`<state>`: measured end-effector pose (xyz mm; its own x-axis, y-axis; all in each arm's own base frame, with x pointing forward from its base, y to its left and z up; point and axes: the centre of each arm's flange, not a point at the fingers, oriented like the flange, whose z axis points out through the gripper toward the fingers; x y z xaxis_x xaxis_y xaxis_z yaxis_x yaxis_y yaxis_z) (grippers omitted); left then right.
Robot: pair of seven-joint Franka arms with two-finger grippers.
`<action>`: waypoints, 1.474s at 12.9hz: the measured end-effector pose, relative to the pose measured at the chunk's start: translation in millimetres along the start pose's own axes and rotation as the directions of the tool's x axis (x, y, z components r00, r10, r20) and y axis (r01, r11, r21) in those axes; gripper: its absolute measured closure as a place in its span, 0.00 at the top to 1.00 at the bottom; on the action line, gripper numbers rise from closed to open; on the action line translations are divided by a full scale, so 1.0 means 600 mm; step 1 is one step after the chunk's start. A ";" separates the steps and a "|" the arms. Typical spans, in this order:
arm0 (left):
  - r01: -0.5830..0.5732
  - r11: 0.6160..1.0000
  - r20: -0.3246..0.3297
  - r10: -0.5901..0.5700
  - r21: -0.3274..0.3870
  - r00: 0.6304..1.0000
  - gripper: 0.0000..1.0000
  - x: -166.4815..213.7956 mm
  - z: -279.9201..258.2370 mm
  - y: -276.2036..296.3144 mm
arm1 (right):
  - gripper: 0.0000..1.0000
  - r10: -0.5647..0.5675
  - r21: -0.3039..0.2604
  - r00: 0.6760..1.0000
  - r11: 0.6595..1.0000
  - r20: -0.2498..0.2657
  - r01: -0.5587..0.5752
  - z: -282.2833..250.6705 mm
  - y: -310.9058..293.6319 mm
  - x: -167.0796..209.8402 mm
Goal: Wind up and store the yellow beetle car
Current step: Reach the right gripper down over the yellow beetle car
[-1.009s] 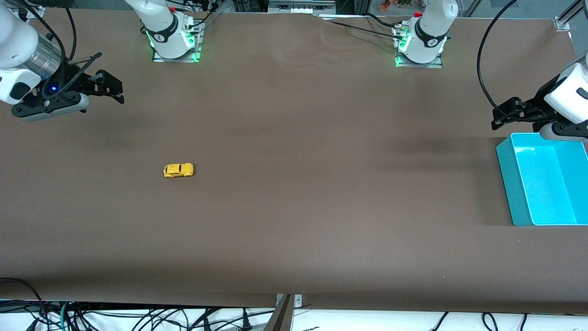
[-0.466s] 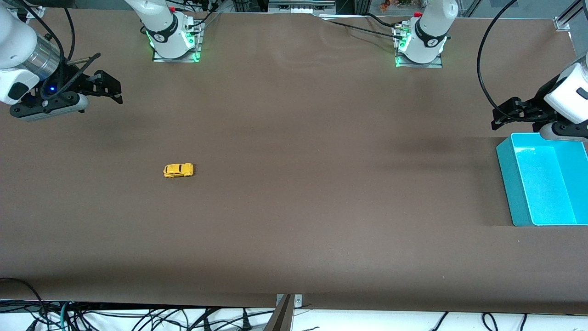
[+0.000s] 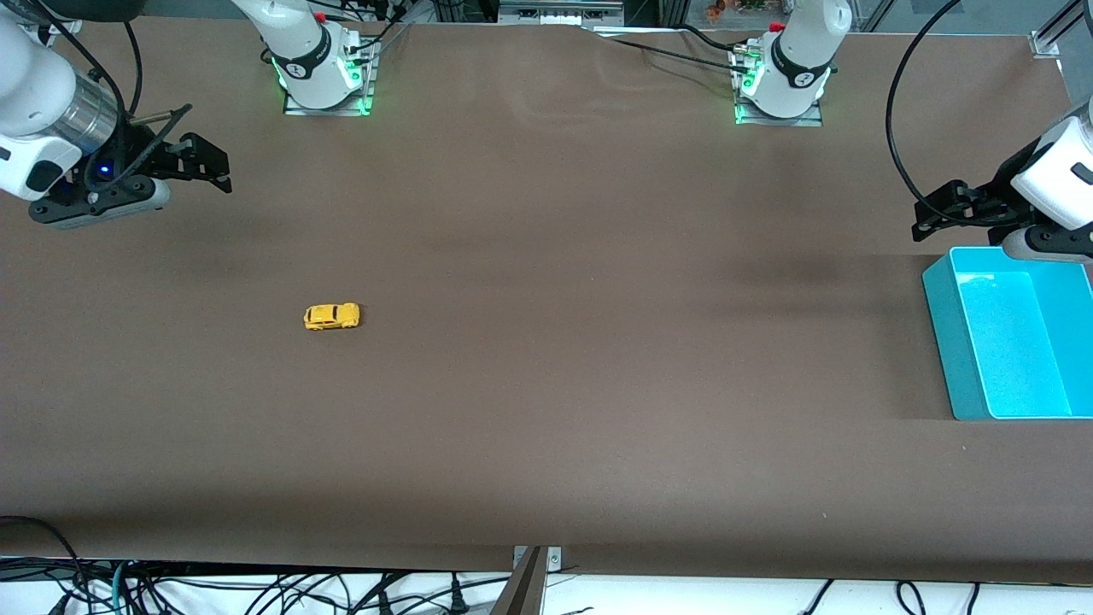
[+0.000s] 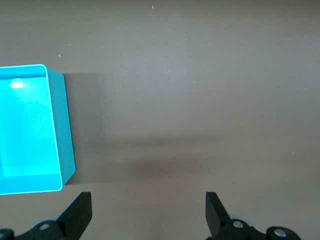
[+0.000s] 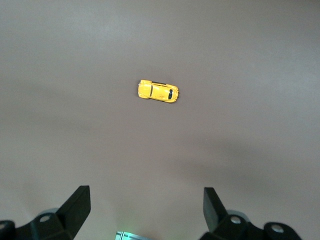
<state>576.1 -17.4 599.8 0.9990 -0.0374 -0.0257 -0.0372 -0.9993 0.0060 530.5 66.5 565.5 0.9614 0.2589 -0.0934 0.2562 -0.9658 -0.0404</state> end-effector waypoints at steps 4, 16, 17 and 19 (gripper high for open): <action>0.000 1.000 0.000 0.000 0.000 1.000 1.00 0.000 0.000 0.000 | 1.00 -0.174 0.018 0.984 0.985 0.030 0.174 0.079 -0.011 0.025; -0.215 0.976 0.034 0.217 -0.042 0.976 1.00 0.017 0.039 0.004 | 1.00 -0.935 -0.115 0.351 0.353 -0.039 0.928 0.456 -0.016 0.109; -0.307 0.951 0.033 0.309 -0.047 0.951 1.00 0.018 0.042 0.002 | 1.00 -0.948 -0.120 0.315 0.318 -0.043 0.941 0.480 -0.015 0.113; -0.449 0.892 0.035 0.451 -0.057 0.892 1.00 0.023 0.053 0.001 | 1.00 -0.960 -0.126 0.276 0.280 -0.052 0.952 0.520 -0.013 0.120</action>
<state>588.9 -18.5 567.8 0.8731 -0.4845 -0.0551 -0.4803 -0.8740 0.0742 566.3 97.1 248.5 0.0245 0.9976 0.0648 0.9993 -0.0262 0.0249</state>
